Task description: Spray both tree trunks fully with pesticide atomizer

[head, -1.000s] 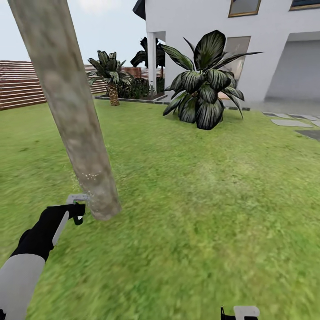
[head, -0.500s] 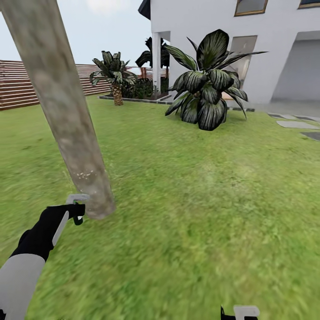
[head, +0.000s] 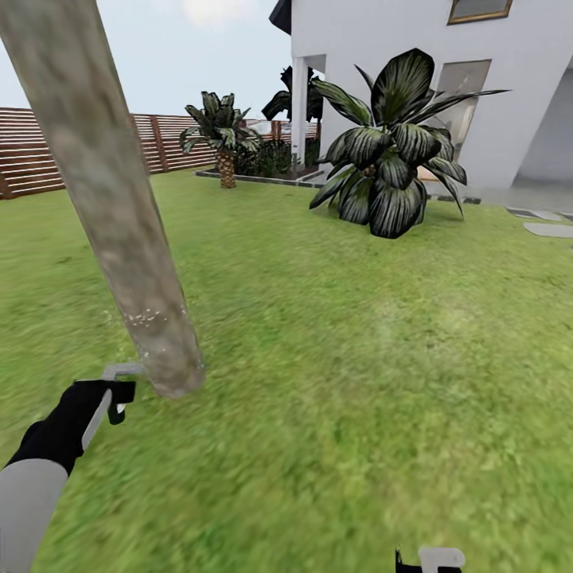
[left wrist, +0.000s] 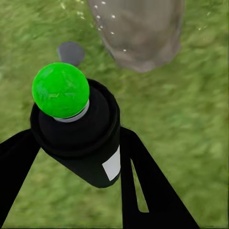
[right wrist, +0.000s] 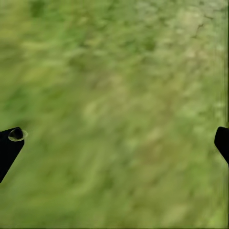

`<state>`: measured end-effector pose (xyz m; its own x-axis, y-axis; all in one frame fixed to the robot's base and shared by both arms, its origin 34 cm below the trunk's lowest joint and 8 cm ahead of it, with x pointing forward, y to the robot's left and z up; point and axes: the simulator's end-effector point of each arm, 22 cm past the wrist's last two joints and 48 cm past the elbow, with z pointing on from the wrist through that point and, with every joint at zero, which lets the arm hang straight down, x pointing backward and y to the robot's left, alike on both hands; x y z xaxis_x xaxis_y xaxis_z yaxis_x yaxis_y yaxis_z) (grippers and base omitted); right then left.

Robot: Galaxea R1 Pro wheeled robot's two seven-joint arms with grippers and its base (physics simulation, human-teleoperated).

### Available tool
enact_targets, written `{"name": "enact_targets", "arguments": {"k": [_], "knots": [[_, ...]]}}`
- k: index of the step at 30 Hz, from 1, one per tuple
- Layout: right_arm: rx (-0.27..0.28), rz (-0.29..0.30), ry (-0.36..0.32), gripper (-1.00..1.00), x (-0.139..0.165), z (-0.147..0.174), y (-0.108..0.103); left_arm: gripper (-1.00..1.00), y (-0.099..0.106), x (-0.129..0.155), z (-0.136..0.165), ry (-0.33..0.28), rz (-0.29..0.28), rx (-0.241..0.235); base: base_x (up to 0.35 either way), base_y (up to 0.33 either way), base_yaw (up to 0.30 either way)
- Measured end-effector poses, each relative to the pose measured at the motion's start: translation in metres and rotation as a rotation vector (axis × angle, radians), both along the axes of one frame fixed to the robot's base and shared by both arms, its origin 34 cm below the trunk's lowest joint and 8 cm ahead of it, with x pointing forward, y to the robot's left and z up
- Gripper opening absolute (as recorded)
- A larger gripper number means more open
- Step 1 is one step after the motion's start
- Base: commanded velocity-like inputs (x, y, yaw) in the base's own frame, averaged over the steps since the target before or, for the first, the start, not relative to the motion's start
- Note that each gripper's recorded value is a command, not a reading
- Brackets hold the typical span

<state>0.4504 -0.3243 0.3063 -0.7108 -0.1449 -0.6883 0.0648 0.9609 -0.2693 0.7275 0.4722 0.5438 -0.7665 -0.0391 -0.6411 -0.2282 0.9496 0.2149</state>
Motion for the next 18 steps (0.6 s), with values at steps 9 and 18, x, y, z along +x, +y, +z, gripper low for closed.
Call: {"name": "enact_targets", "arguments": {"k": [9, 18], "knots": [[0.0, -0.001, 0.0, 1.0, 0.0, 0.0, 0.0, -1.0, -0.028, -0.009, -0.03, 0.045, -0.003, -0.064, 0.185, -0.23, 0.0], [0.0, -0.001, 0.0, 1.0, 0.0, 0.0, 0.0, -1.0, 0.018, -0.034, -0.061, 0.05, 0.054, -0.038, 0.071, -0.083, 0.0]]}}
